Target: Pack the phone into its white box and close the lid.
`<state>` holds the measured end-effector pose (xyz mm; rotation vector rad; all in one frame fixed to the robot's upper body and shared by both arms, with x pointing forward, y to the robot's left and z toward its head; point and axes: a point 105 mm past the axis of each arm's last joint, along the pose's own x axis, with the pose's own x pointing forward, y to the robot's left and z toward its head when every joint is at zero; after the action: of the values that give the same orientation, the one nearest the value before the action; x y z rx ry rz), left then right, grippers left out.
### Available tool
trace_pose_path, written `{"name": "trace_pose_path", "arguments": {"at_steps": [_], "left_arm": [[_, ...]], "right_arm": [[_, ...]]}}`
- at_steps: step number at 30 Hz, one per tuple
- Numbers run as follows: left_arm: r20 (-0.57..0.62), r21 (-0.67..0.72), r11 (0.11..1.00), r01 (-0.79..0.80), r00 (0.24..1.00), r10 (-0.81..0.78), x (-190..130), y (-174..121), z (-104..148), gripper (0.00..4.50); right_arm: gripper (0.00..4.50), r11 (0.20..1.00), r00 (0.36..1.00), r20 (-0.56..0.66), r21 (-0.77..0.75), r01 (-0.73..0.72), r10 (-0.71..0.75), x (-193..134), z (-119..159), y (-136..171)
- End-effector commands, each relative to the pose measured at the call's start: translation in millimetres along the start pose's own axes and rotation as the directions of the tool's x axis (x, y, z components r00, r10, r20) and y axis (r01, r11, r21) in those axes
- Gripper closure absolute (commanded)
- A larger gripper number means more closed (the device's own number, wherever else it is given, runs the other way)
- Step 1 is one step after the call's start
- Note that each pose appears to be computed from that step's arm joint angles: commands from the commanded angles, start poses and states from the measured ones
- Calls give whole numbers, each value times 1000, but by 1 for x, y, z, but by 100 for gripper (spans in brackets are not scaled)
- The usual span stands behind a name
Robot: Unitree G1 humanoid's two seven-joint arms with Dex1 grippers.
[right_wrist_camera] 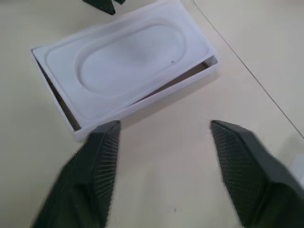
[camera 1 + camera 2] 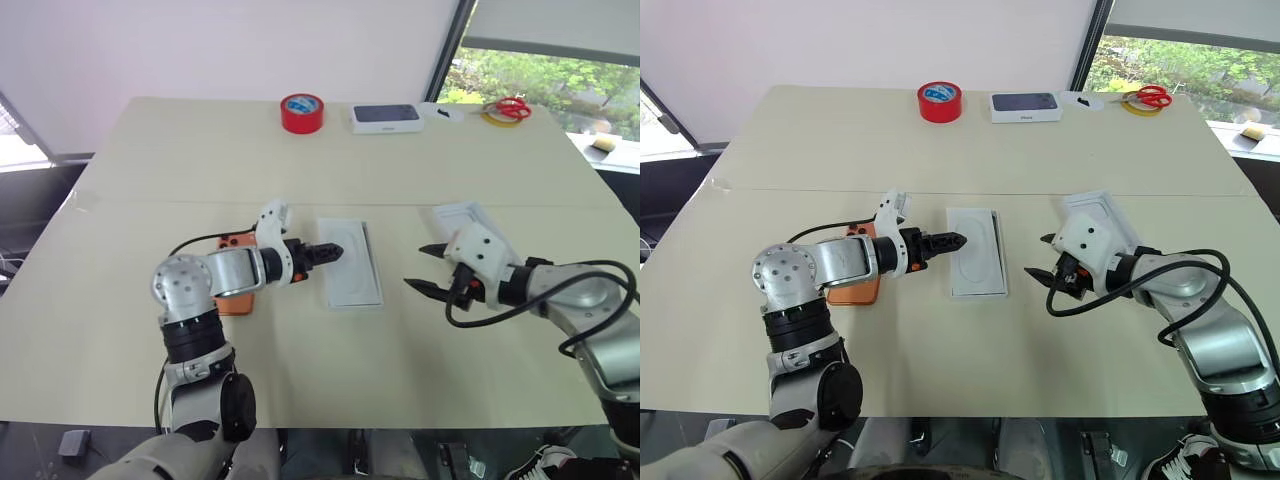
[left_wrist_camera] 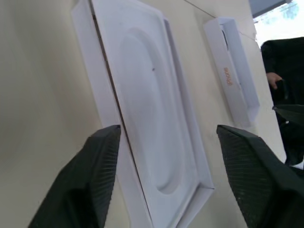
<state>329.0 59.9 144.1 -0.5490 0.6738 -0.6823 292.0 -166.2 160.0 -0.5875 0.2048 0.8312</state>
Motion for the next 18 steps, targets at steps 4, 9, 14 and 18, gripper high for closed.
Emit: {"name": "trace_pose_path", "arguments": {"at_steps": [4,9,14,18], "left_arm": [[134,312,944,-103,989,64,-29,2,41,135],[209,605,775,-181,976,65,-49,33,50,135],[155,757,643,-113,988,-9,-67,45,37,135],[121,780,624,-56,991,-63,-79,47,28,135]], "right_arm": [[439,996,996,27,-43,82,-81,26,15,-9],[439,989,988,51,-22,149,-148,64,36,-11],[439,981,981,21,32,191,-191,102,43,-11],[439,977,977,-41,38,210,-208,122,33,-9]]}}
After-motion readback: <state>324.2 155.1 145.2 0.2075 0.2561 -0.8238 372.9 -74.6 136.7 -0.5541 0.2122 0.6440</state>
